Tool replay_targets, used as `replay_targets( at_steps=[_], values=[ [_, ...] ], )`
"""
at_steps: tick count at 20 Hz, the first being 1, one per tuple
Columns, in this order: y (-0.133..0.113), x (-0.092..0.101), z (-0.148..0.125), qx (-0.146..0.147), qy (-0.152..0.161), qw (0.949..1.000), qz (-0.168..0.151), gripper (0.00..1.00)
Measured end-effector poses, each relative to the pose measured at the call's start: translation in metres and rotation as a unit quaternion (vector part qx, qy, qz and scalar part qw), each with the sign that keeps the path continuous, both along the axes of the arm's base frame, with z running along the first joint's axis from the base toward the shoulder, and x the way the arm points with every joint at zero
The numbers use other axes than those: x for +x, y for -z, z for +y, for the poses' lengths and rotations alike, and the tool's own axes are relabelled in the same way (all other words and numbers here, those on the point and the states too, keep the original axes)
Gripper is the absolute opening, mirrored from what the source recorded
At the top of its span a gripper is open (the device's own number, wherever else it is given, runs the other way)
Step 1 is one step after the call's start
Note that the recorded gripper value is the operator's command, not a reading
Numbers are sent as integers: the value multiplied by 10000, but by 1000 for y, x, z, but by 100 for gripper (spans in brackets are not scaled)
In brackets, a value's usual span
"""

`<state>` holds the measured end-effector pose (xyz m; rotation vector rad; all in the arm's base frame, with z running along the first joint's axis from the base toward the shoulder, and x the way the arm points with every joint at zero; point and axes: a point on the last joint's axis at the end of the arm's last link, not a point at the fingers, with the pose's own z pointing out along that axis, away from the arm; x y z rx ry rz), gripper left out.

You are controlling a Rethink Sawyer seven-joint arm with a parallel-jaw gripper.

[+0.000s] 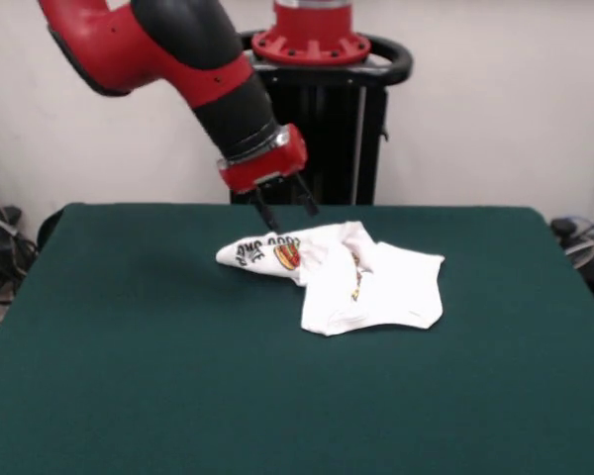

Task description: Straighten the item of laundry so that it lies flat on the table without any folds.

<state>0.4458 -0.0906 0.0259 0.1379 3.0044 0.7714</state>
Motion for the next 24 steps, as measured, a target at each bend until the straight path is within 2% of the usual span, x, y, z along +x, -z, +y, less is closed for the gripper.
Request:
replay_targets(
  at_steps=[3, 4, 5, 7, 11, 15, 17, 19, 21, 23, 24],
  values=[
    [0, -1, 16, 19, -38, 9998, -178, 100],
    [2, 4, 24, -96, -49, 9990, -434, 100],
    [3, 6, 26, -132, -48, 9986, -505, 100],
    [6, 18, 37, -400, -26, 9941, -1010, 100],
    [10, 45, 58, -962, 138, 9735, -2070, 100],
    [11, 63, 73, -1399, 316, 9463, -2898, 100],
    [13, 63, 76, -1436, 315, 9445, -2937, 100],
    [19, 58, 78, -1449, 283, 9471, -2850, 100],
    [28, 47, 77, -1406, 199, 9572, -2522, 100],
    [33, 41, 76, -1376, 148, 9628, -2320, 100],
    [40, 32, 75, -1352, 80, 9695, -2041, 100]
  ],
)
